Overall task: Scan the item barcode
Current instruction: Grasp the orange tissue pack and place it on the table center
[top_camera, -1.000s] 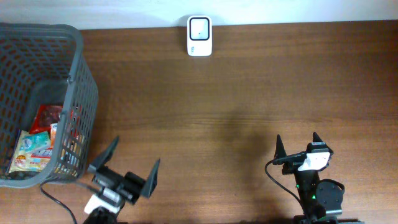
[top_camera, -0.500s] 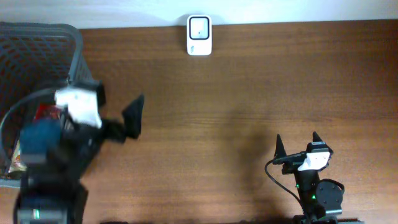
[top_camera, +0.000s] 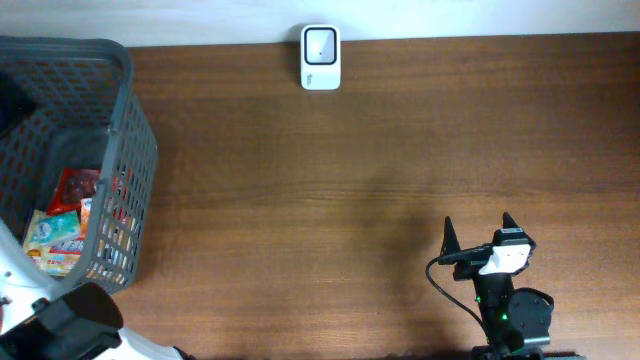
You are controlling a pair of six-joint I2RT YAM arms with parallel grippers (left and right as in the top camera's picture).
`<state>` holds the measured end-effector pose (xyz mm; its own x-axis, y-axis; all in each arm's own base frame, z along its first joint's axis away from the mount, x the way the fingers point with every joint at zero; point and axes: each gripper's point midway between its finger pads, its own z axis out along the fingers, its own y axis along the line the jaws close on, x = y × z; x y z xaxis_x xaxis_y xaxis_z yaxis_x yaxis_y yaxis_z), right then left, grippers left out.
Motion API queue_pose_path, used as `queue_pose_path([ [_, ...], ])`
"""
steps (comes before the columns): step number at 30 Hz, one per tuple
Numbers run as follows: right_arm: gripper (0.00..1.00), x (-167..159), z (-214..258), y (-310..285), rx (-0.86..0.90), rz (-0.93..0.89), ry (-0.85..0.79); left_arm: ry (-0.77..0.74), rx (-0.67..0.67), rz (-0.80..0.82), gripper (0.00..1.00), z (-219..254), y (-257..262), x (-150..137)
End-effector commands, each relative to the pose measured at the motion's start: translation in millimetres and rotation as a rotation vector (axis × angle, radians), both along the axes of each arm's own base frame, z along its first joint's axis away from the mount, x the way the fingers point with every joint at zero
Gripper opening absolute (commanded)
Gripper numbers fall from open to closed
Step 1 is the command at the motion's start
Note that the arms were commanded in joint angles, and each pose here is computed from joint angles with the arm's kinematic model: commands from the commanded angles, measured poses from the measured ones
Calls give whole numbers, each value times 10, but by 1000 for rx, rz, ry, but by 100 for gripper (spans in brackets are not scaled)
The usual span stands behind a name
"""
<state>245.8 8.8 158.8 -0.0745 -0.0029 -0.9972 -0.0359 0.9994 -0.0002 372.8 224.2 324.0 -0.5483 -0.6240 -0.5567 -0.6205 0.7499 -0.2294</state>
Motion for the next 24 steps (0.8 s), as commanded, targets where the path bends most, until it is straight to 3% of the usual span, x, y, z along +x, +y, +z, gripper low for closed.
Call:
queue_pose_path([
  [1, 98, 1, -34, -24, 4, -13, 5, 109, 39, 13, 95, -162, 166, -162],
  [4, 98, 1, -34, -24, 4, -13, 5, 384, 15, 19, 96, -723, 114, -315],
  [5, 99, 1, -34, -24, 4, -13, 5, 467, -16, -38, 93, -958, 43, -326],
  [10, 99, 1, -34, -24, 4, -13, 5, 702, -154, -102, 86, -1828, -151, -585],
  [13, 98, 1, -34, -24, 4, -13, 5, 777, -220, -120, 72, -2305, -293, -756],
  [16, 98, 1, -34, -24, 4, -13, 5, 814, -250, -126, 73, -2529, -372, -872],
  [20, 98, 1, -34, -24, 4, -13, 5, 744, -200, -122, 69, -2594, -280, -689],
  [21, 98, 1, -34, -24, 4, -13, 5, 732, -192, -125, 64, -2598, -269, -656],
  [22, 99, 1, -34, -24, 4, -13, 5, 718, -182, -124, 45, -2602, -247, -619],
  [24, 98, 1, -34, -24, 4, -13, 5, 705, -173, -121, 23, -2604, -227, -587],
])
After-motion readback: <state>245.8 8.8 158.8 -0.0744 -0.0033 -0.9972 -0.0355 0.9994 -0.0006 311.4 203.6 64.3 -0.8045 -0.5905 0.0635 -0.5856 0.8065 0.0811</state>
